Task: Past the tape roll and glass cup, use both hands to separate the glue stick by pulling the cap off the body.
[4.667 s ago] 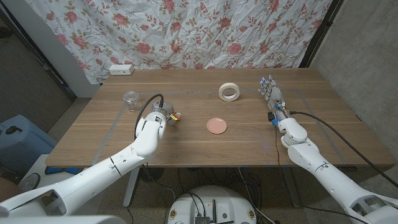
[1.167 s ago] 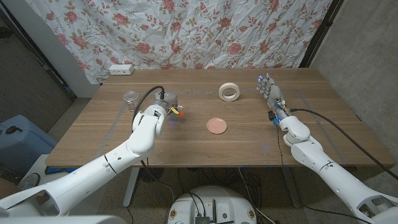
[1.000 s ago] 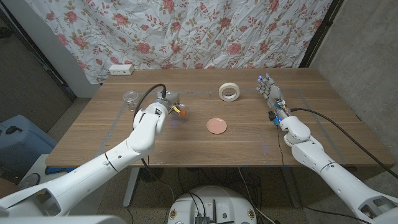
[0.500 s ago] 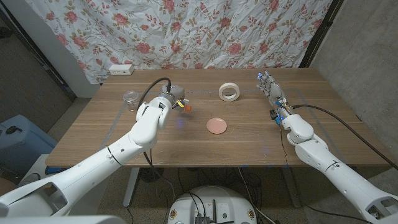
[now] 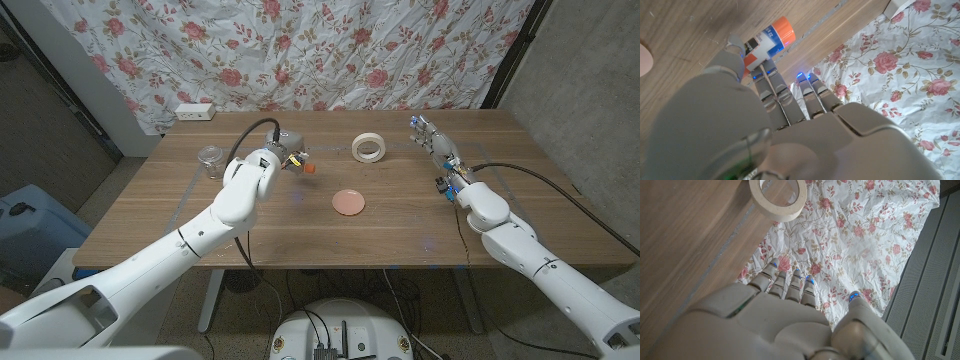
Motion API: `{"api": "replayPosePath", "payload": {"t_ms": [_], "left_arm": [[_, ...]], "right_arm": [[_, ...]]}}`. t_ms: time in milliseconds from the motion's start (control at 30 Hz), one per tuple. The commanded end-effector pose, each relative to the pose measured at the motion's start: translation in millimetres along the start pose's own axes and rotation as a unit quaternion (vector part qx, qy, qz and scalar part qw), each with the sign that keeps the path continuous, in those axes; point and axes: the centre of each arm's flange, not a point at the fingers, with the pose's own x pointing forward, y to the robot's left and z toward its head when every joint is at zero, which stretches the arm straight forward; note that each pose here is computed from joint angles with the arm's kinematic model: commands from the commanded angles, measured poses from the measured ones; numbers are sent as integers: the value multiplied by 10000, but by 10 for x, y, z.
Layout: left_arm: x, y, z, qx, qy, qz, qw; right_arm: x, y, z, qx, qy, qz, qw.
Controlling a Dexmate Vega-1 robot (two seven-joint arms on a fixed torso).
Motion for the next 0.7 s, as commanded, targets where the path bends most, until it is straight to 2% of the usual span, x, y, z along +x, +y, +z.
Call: {"api": "replayPosePath", "payload": {"t_ms": [33,267,433,700], "left_arm": [[45,80,67,-192,-171,146,9996],[100,100,133,-312,-283,100,9991],[147,136,173,-443,-365,213,9981],[200,195,251,-645,-471,338,9962]], "right_arm": [[-83,48,95,-440,-63,206,9988],[-96,73,140,-669,-73,393,9970],[-100,101,145,-734,-41,585,9956],[-108,150,206,-1173,-187,691,9905]]}}
